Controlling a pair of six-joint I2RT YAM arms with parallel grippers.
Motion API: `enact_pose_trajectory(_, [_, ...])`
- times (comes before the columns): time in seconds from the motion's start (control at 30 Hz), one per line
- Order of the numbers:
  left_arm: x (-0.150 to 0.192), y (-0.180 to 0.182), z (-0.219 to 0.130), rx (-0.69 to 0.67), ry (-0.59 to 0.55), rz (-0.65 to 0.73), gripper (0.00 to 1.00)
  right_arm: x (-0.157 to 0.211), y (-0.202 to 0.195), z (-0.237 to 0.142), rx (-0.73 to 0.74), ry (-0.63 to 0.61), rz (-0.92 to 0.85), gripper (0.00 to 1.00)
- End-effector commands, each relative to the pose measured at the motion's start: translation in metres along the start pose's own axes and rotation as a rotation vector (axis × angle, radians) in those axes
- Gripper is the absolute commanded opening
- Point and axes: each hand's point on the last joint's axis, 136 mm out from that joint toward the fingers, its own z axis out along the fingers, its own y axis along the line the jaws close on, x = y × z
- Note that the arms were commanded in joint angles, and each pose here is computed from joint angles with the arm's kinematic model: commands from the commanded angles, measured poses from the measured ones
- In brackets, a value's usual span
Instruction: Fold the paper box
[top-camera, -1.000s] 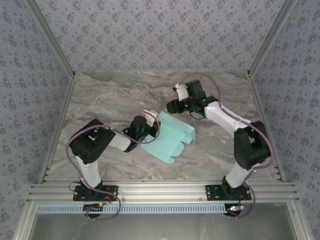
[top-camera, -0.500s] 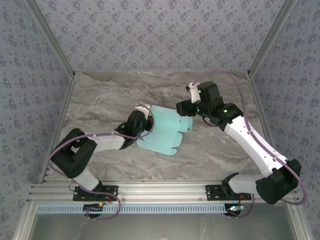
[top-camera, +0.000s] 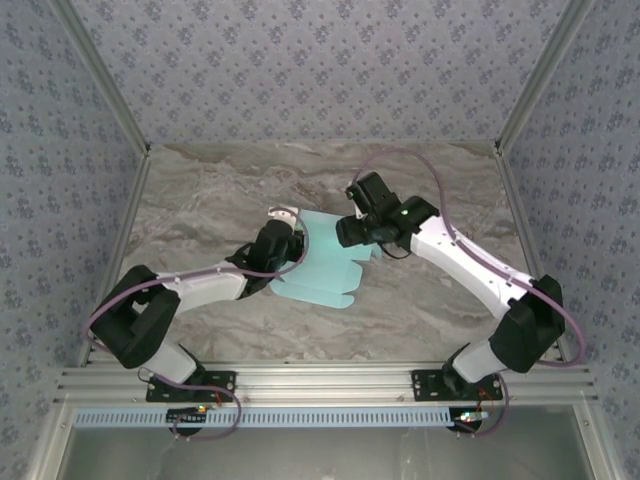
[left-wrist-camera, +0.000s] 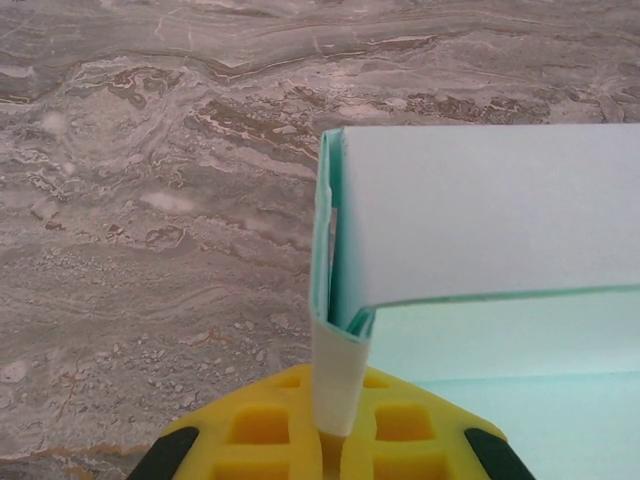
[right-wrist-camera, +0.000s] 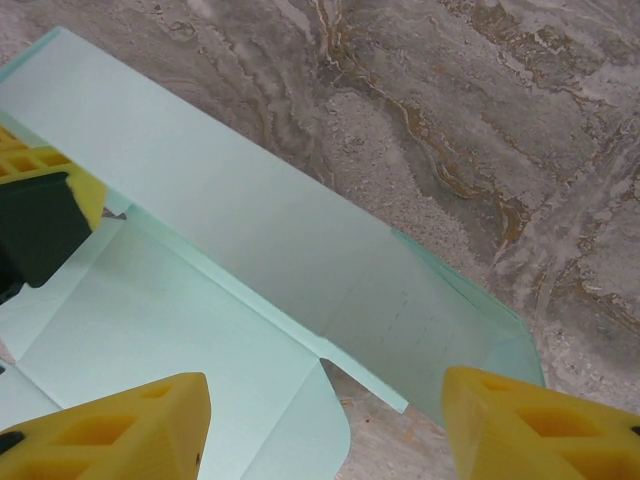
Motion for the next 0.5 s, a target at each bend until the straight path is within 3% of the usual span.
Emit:
enact_pose_trajectory(0.0, [-0.024,-0.003,-0.010,-0.002,-0.059,-0.012,0.00,-0.007,0.000,0.003,0.013,0.003,0.034,0.64])
enact_pose_trajectory(0.23, [-0.026,-0.004,-0.011,0.001,-0.064,-0.016,0.00,-0.005,0.016,0.019,-0.112,0.015,0.125,0.62])
enact_pose_trajectory(0.47, [-0.024,-0.006,-0.010,0.011,-0.059,-0.013,0.00,-0.027,0.038,0.021,-0.337,-0.097,0.230,0.60])
